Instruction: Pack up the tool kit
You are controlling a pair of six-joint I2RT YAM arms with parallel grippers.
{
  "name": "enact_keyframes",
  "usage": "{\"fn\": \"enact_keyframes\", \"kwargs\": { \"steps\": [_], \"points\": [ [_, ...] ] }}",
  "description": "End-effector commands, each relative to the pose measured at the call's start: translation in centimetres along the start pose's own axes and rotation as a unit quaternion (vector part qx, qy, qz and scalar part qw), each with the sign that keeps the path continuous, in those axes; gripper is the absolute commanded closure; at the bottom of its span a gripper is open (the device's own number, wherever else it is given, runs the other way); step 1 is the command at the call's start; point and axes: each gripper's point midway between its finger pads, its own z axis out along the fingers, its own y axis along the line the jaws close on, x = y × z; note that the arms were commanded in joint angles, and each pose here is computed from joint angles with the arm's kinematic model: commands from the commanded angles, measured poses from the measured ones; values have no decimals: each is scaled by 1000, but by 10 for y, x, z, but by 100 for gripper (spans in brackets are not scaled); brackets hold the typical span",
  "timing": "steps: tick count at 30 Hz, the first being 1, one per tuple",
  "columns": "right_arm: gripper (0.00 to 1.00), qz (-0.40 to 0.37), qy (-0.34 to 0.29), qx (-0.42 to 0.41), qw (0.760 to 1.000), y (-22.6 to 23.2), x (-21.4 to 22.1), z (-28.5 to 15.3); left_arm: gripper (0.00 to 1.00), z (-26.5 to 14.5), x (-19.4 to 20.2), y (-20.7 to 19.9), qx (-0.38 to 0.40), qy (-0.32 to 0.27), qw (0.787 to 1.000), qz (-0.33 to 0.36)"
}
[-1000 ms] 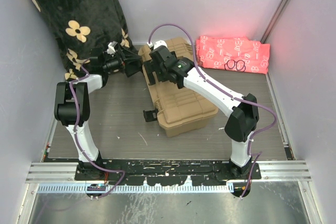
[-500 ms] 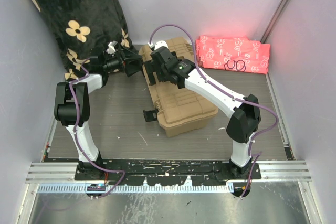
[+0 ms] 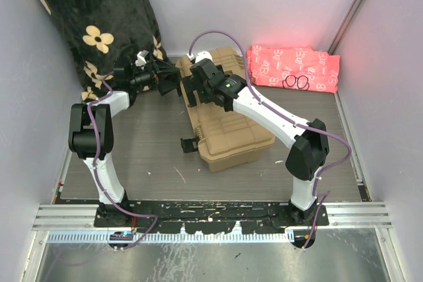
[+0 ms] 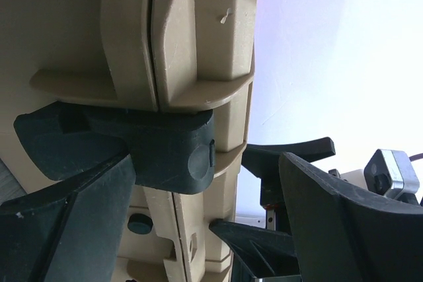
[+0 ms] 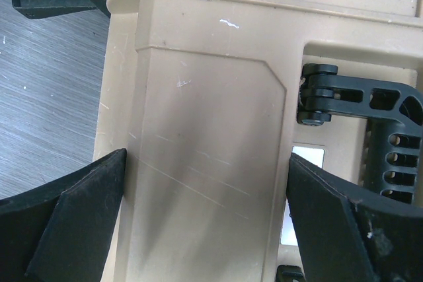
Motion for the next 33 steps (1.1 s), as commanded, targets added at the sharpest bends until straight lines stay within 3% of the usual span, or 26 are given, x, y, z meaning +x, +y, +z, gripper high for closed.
{"fn": "enact_keyframes", "kwargs": {
  "steps": [1,13,20,26,33],
  "points": [
    [11,-56,390,-86,915,34,214,-14,12,21,53,-92,77,71,989,106],
    [11,-56,389,-88,915,35,216,-14,12,15,51,-100,65,78,989,111],
    [11,-55,390,-89,915,35,217,-13,23,17,50,-96,48,88,990,94],
    [11,-54,390,-91,915,36,218,-11,27,15,50,-107,52,89,989,105],
    [11,-52,390,-93,915,38,219,-8,48,15,51,-100,50,98,989,101]
  ]
}}
